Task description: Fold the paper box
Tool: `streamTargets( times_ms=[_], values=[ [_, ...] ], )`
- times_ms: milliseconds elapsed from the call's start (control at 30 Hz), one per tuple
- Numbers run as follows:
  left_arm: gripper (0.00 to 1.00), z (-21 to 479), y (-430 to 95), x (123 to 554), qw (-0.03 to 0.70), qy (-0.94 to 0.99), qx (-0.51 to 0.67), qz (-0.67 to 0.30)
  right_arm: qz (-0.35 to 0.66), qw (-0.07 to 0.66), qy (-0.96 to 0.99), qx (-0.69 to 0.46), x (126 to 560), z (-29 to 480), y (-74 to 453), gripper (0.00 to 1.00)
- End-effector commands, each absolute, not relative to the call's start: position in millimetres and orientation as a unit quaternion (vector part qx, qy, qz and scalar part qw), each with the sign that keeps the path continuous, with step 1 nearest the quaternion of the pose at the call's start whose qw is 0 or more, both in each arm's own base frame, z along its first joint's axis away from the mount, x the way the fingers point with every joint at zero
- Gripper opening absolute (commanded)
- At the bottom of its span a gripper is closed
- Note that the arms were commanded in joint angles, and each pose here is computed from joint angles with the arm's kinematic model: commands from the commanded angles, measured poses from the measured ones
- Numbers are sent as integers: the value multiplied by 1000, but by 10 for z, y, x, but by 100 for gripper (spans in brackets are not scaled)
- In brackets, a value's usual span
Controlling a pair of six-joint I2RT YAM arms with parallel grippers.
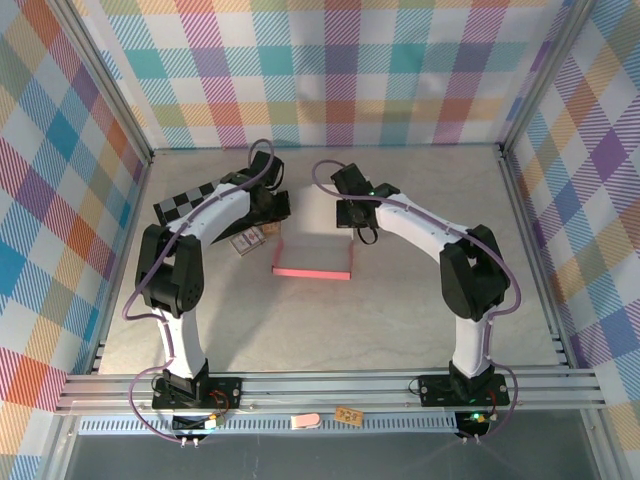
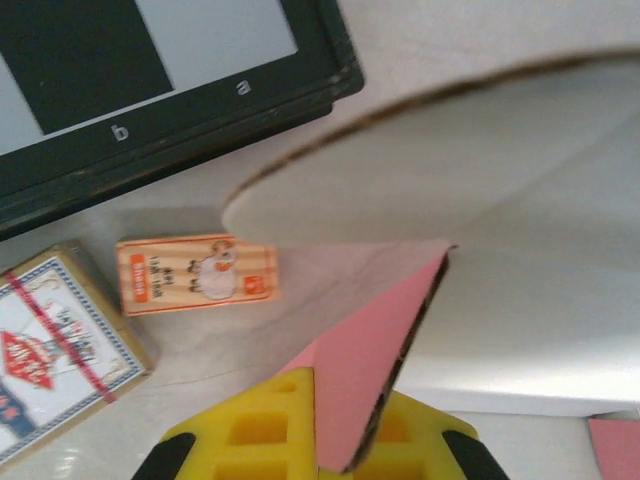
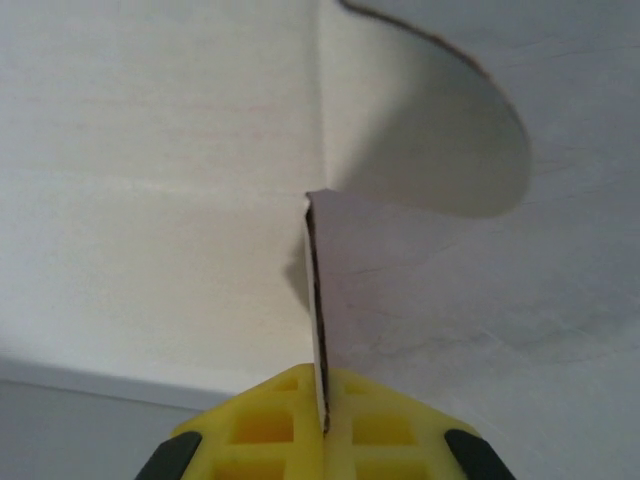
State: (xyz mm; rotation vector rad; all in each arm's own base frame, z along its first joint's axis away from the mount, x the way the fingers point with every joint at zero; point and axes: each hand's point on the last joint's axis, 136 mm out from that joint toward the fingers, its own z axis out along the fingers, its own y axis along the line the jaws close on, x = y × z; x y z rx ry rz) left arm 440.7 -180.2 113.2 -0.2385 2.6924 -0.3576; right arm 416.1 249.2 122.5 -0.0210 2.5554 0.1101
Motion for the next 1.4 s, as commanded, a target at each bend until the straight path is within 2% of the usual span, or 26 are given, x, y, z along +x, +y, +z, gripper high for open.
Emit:
streamTargets(
  times_ms=[0,267,400,567,833,1033,1367],
  values=[
    [0,1345,-2037,4583,231,945,-130,-189,40,296,952,63,4141,1357,2465,0],
    [0,1499,-2324,4757,259,920,-128,-264,64,344,935,52,4234,1427,2507,0],
    [0,1523,-2452,4787,279,907,-116,-294,94,402,910,26,4275,1514,2525,0],
    [0,1664,-2568,4737,350,872,-74,-335,127,483,866,0,4313,1632,2468,0],
    [0,1619,-2582,4536,405,836,-46,-367,170,489,855,-28,4266,1496,2499,0],
    [0,1564,-2613,4336,413,838,-25,-356,174,485,855,-53,4166,1427,2510,0],
    [0,1173,-2635,3853,417,846,-5,-331,184,475,855,-100,3929,1298,2504,0]
  ],
)
